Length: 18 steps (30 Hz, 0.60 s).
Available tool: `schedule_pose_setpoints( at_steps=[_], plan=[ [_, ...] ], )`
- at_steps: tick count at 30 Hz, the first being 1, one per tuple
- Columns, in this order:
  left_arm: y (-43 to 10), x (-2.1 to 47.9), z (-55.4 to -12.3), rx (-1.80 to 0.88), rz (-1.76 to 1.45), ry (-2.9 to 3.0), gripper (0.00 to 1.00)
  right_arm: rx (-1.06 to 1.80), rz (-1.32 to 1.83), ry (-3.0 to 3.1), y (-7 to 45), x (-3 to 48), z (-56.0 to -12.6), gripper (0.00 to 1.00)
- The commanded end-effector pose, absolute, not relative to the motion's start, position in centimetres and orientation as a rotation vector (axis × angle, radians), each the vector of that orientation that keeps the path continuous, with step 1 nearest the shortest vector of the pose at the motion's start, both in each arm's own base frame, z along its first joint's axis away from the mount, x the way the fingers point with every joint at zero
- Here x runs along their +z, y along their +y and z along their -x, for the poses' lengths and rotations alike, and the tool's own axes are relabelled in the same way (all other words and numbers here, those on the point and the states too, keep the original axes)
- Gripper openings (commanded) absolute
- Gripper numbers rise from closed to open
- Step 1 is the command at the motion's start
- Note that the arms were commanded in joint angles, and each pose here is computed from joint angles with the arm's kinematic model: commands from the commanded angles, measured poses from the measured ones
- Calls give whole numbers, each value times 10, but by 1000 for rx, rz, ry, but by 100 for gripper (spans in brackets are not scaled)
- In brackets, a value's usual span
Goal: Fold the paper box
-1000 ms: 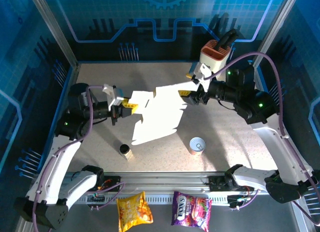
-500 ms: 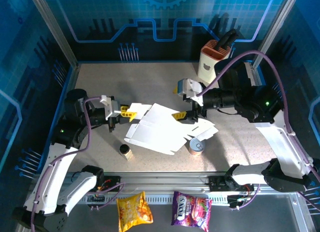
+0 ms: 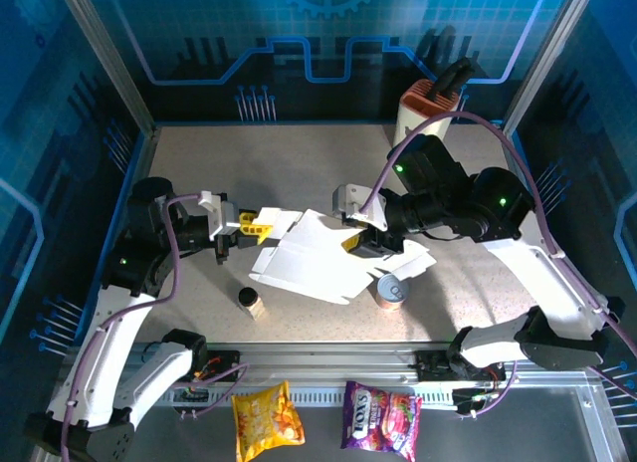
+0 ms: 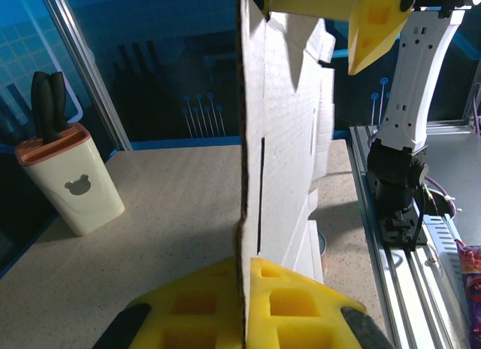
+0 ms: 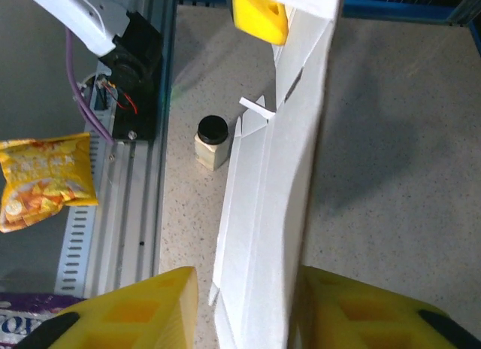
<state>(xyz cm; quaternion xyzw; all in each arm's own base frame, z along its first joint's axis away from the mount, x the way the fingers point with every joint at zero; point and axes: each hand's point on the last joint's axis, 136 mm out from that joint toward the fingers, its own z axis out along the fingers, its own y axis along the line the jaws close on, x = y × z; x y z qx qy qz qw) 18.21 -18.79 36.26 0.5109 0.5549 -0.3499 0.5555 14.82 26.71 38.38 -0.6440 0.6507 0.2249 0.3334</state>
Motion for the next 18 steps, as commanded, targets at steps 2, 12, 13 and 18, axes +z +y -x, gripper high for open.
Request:
schedule_pose_setpoints(
  at_steps=[2, 12, 13, 18],
  plan=[
    [-191, 369, -171, -824, -1258, 1226, 0, 586, 1687, 1717, 262, 387, -141, 32],
    [-191, 368, -173, -813, -1259, 1219, 0, 607, 1688, 1766, 260, 386, -137, 13],
    [-191, 368, -174, -811, -1259, 1217, 0, 609, 1691, 1769, 260, 385, -137, 12],
    [-191, 368, -173, -814, -1259, 1217, 0, 613, 1679, 1773, 261, 387, -139, 12]
  ],
)
